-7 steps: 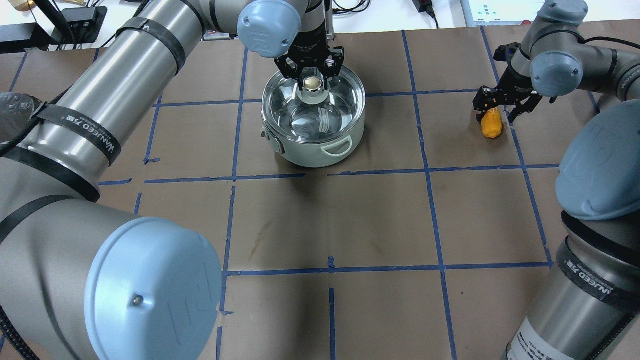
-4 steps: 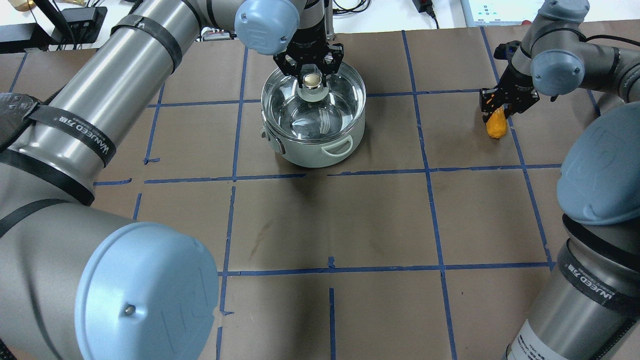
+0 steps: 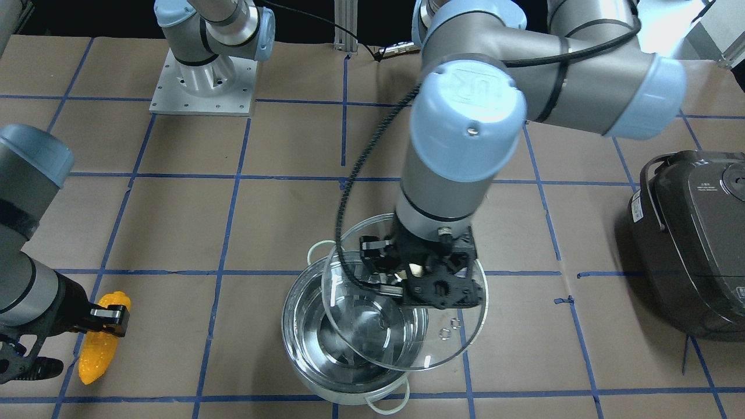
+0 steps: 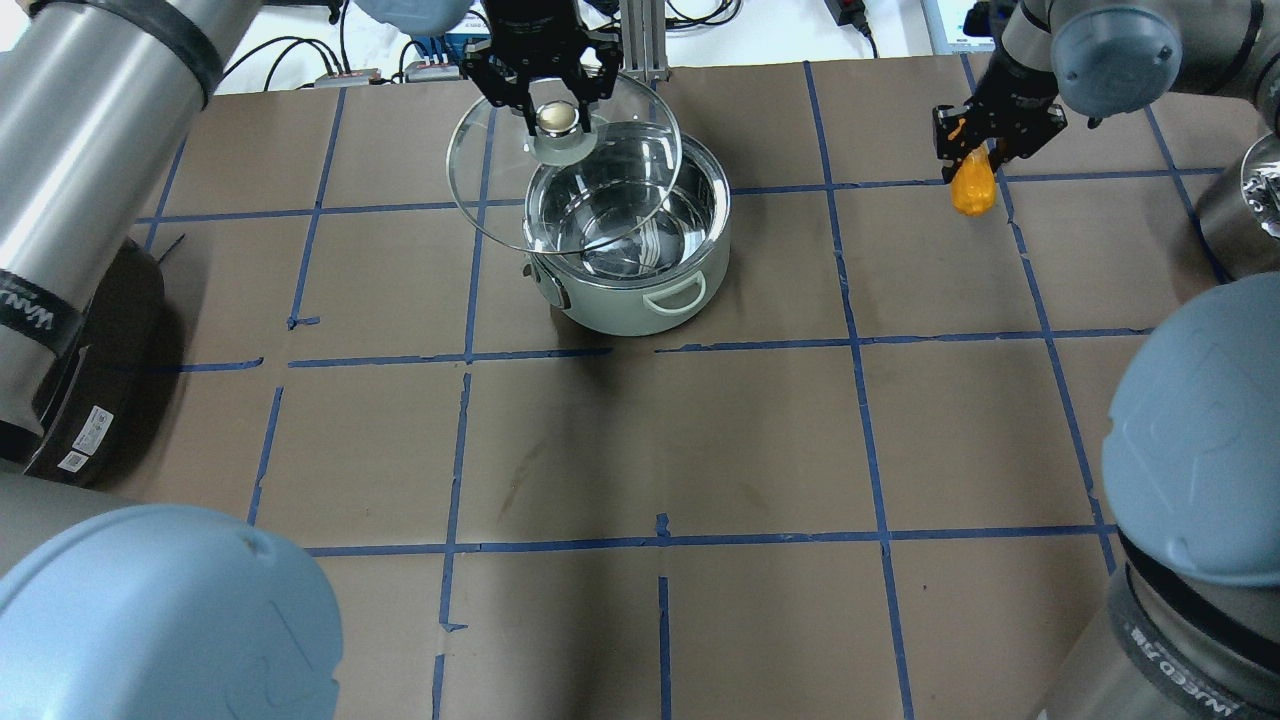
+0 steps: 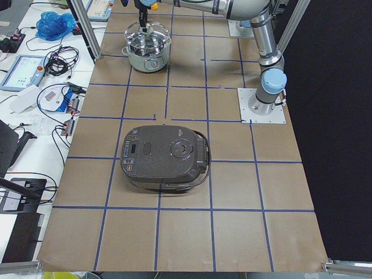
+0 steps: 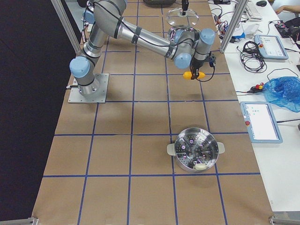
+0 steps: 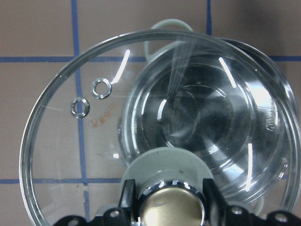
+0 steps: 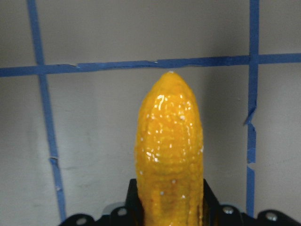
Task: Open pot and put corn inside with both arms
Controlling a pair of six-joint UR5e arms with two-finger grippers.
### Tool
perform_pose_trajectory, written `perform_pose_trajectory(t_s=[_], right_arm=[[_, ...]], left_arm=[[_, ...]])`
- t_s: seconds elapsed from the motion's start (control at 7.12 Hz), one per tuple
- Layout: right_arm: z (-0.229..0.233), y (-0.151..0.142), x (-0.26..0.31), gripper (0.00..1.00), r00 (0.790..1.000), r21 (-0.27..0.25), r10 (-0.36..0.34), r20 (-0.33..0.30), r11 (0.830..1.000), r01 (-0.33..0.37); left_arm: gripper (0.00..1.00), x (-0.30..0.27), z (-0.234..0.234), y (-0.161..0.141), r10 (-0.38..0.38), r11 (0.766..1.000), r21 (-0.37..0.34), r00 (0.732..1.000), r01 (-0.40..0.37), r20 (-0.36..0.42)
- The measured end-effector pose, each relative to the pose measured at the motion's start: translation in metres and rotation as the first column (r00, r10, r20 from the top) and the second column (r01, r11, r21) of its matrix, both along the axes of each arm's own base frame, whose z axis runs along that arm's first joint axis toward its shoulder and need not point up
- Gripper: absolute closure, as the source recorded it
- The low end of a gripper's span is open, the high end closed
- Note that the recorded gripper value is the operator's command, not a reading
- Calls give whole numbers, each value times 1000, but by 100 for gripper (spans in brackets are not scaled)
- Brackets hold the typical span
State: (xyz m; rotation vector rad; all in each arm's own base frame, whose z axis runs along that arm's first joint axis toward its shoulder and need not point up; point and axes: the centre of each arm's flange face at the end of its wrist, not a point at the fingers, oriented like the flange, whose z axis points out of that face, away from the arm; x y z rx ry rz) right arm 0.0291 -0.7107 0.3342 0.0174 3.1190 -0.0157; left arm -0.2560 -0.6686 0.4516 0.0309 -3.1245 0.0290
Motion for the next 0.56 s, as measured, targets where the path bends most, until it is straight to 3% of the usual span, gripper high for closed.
perform_pose_trajectory(t_s=[0.28,0.56], right_arm=[[54,-16,105,94,1000,-43,-1,16,999,2],[57,-15,233,94,998,-70,-2,64,998,6]], left_arm=[[89,96,2,-21,12,1000,16,1000,-12,4],[89,175,-39,-37,33,998,58,999,-33,13]])
